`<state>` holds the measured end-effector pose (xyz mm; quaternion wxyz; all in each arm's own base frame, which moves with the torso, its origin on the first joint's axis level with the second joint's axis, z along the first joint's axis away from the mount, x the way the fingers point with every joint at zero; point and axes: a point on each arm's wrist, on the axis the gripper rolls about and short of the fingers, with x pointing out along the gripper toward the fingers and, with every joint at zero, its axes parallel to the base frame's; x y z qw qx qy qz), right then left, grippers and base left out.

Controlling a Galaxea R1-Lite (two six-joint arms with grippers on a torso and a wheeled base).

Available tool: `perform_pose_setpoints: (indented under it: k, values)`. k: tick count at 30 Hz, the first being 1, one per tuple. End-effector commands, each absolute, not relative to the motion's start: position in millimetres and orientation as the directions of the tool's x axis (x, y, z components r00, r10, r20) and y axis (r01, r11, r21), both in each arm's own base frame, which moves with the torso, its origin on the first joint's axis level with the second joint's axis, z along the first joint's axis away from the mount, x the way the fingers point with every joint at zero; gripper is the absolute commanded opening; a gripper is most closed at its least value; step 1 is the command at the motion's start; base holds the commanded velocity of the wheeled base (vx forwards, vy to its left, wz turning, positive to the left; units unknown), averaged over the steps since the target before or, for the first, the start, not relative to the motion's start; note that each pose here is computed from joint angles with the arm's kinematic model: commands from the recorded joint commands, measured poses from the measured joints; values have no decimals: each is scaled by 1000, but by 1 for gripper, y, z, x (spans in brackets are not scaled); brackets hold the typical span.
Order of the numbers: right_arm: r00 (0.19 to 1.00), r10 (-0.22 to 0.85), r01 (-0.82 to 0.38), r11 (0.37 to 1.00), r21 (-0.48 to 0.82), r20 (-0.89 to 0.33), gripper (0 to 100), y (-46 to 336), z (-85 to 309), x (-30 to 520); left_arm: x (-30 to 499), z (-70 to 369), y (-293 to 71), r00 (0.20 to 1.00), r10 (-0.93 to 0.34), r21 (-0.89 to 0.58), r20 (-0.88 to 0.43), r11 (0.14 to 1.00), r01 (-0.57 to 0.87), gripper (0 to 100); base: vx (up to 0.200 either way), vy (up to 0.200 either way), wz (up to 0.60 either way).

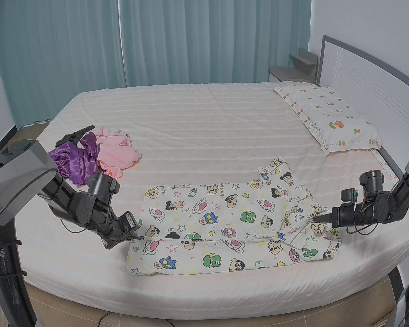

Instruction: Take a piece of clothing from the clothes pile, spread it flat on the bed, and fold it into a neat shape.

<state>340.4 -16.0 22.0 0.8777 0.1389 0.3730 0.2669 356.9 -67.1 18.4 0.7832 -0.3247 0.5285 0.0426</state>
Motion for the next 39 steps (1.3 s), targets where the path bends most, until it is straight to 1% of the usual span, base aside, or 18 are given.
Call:
perform_pose_setpoints:
  k: [1, 9, 15, 17, 18, 19, 20, 25, 28, 32, 35, 39]
  values:
    - [575, 564, -352, 825, 442, -593, 0, -16, 14, 344, 365, 12, -70, 444, -245, -442, -862, 794, -418, 0, 0, 0, 0]
    - [585, 561, -357, 826, 435, -585, 0, -17, 5, 354, 368, 10, -70, 446, -238, -437, -863, 796, -420, 0, 0, 0, 0]
    - [601, 556, -329, 827, 456, -575, 0, -17, 3, 359, 375, 11, -72, 457, -240, -442, -857, 798, -409, 0, 0, 0, 0]
    - [603, 546, -320, 834, 450, -582, 0, -17, 0, 359, 376, 10, -72, 448, -238, -436, -862, 799, -414, 0, 0, 0, 0]
    - [607, 538, -312, 838, 447, -585, 100, -17, -2, 360, 377, 11, -72, 436, -236, -428, -868, 800, -420, 0, 0, 0, 0]
    - [607, 534, -306, 840, 448, -588, 100, -17, -3, 361, 378, 13, -72, 428, -234, -423, -873, 801, -424, 0, 0, 0, 0]
    - [610, 527, -299, 845, 444, -592, 100, -18, -4, 361, 379, 14, -72, 422, -232, -418, -877, 801, -429, 100, 0, 0, 0]
    - [619, 486, -239, 865, 442, -617, 100, -21, -9, 361, 384, 14, -72, 417, -223, -411, -881, 799, -440, 100, 0, 0, 0]
    - [635, 465, -215, 873, 437, -617, 100, -27, -7, 354, 384, 12, -71, 421, -192, -389, -886, 802, -453, 100, 0, 0, 0]
    - [663, 447, -183, 875, 449, -600, 100, -34, 4, 339, 383, 14, -65, 422, -193, -394, -886, 792, -466, 100, 0, 0, 0]
    - [693, 445, -129, 851, 510, -568, 100, -31, 20, 322, 380, 23, -54, 436, -202, -416, -877, 774, -478, 100, 0, 0, 0]
    - [737, 455, -65, 784, 618, -500, 100, -16, 34, 303, 368, 37, -40, 439, -279, -484, -854, 736, -474, 100, 0, 0, 0]
